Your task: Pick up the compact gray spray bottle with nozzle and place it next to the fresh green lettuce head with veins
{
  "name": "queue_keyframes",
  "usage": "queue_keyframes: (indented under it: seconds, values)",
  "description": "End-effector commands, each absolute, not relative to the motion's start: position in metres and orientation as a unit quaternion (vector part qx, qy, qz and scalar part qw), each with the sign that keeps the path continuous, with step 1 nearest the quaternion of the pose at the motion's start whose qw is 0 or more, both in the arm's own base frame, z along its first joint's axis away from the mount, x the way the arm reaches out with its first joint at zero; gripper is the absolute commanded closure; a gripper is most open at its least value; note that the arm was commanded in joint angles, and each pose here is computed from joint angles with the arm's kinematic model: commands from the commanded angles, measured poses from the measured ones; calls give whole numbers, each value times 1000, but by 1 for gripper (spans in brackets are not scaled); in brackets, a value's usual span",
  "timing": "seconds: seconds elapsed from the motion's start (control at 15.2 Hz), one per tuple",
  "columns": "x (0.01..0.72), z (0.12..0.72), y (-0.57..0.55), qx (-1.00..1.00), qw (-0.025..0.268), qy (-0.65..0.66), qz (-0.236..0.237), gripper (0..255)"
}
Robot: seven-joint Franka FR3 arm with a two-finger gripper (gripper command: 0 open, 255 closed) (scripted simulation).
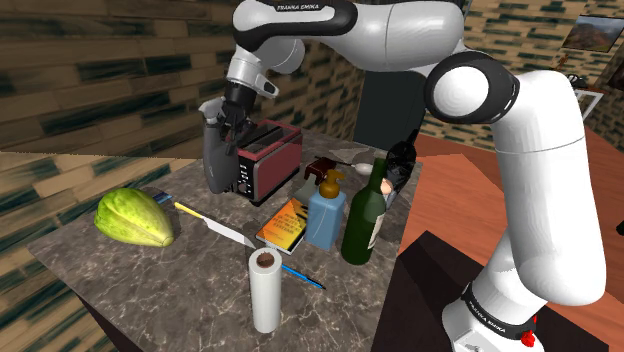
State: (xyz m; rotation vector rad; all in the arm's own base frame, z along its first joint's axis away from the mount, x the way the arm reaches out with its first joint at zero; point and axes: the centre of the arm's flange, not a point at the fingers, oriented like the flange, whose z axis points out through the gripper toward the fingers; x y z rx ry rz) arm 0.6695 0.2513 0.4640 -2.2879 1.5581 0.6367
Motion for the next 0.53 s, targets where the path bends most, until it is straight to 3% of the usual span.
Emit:
queue_keyframes:
  seconds: [0.0, 0.46]
  values:
    - [669, 453, 252, -796, 150, 542, 221, 255]
    - [669, 416, 252, -796, 150, 542, 221, 255]
